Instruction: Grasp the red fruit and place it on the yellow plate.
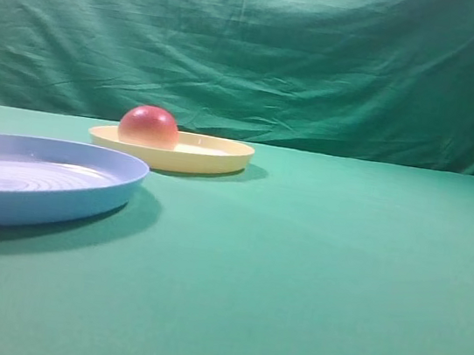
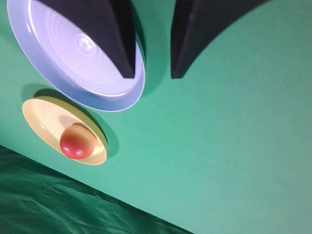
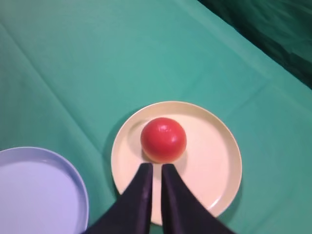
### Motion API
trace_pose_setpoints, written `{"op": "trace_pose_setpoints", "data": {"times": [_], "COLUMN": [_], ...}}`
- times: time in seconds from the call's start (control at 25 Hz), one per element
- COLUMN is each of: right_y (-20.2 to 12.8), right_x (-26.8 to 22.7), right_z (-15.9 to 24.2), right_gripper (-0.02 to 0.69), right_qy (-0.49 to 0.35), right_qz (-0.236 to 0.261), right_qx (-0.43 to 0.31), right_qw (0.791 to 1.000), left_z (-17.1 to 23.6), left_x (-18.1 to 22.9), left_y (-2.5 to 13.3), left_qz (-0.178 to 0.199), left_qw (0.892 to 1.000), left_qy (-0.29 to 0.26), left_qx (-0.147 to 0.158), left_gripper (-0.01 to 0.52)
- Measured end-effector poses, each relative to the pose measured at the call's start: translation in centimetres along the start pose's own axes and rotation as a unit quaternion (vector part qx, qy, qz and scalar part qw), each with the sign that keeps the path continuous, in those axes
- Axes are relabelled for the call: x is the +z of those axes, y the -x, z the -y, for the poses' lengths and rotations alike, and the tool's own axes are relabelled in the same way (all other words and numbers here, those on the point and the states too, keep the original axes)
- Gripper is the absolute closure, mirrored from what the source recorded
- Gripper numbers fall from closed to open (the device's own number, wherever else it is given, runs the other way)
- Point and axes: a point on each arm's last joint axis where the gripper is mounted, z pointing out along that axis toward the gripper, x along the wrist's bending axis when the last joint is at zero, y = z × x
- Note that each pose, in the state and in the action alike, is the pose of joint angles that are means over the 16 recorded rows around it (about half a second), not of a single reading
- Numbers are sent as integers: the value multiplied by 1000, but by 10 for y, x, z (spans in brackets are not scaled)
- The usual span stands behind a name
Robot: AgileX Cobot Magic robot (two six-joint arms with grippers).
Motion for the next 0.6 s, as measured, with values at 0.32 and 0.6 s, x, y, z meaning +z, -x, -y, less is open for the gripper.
{"op": "trace_pose_setpoints", "data": {"times": [0.32, 0.6], "right_y": [-1, -4], "right_x": [-88, -135], "right_z": [62, 133], "right_gripper": [665, 665], "right_qy": [67, 132], "right_qz": [18, 17], "right_qx": [29, 33], "right_qw": [997, 991], "left_z": [0, 0], "left_x": [0, 0], "left_y": [0, 0], "left_qz": [0, 0], "left_qw": [1000, 1000], "left_qy": [0, 0], "left_qx": [0, 0], "left_gripper": [357, 357]}}
